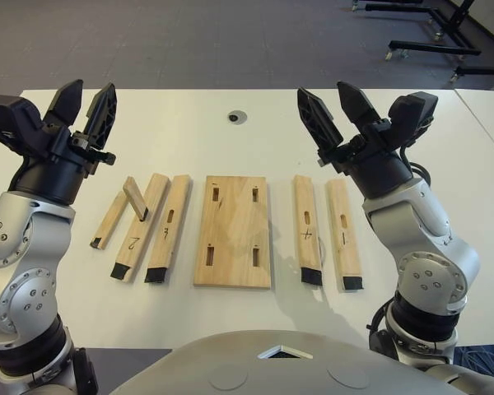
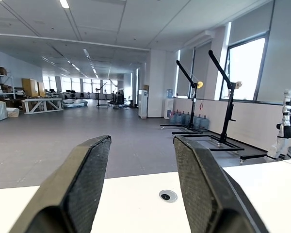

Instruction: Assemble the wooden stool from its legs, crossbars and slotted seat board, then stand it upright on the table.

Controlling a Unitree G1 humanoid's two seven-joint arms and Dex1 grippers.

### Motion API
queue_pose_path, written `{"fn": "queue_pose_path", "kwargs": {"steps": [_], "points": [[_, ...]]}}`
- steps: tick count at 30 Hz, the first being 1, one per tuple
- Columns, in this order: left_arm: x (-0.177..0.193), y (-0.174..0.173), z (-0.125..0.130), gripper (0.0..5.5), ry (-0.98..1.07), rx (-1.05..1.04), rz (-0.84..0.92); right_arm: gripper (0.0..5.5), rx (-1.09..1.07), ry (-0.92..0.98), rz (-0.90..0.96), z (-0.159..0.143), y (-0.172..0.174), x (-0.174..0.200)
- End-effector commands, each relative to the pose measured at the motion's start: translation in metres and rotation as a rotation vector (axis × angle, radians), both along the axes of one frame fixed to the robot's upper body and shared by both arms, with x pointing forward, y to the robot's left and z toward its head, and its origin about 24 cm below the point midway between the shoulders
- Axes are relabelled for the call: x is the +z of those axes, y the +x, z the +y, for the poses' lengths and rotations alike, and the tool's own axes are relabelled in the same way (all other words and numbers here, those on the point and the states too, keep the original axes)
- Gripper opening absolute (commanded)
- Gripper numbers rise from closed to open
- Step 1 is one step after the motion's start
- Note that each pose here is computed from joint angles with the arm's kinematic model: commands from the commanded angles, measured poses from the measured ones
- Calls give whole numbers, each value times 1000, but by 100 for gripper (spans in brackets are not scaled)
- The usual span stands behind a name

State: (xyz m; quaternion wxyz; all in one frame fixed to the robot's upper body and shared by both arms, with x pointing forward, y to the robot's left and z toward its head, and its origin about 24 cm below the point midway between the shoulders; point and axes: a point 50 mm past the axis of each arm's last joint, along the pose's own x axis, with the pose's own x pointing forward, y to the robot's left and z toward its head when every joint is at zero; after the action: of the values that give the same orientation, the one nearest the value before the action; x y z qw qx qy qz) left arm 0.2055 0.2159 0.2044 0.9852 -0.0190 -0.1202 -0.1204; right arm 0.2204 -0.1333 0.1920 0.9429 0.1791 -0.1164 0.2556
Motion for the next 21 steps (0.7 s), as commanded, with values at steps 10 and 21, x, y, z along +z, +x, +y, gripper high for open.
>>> {"fn": "queue_pose_path", "kwargs": {"steps": [10,21], "points": [[-59,9,54,235,179,293,210,451,-118,26,-83,-10,14,-13],[-114,-28,80,312,364,105,572,451,-121,0,-63,-10,9,-20]]}}
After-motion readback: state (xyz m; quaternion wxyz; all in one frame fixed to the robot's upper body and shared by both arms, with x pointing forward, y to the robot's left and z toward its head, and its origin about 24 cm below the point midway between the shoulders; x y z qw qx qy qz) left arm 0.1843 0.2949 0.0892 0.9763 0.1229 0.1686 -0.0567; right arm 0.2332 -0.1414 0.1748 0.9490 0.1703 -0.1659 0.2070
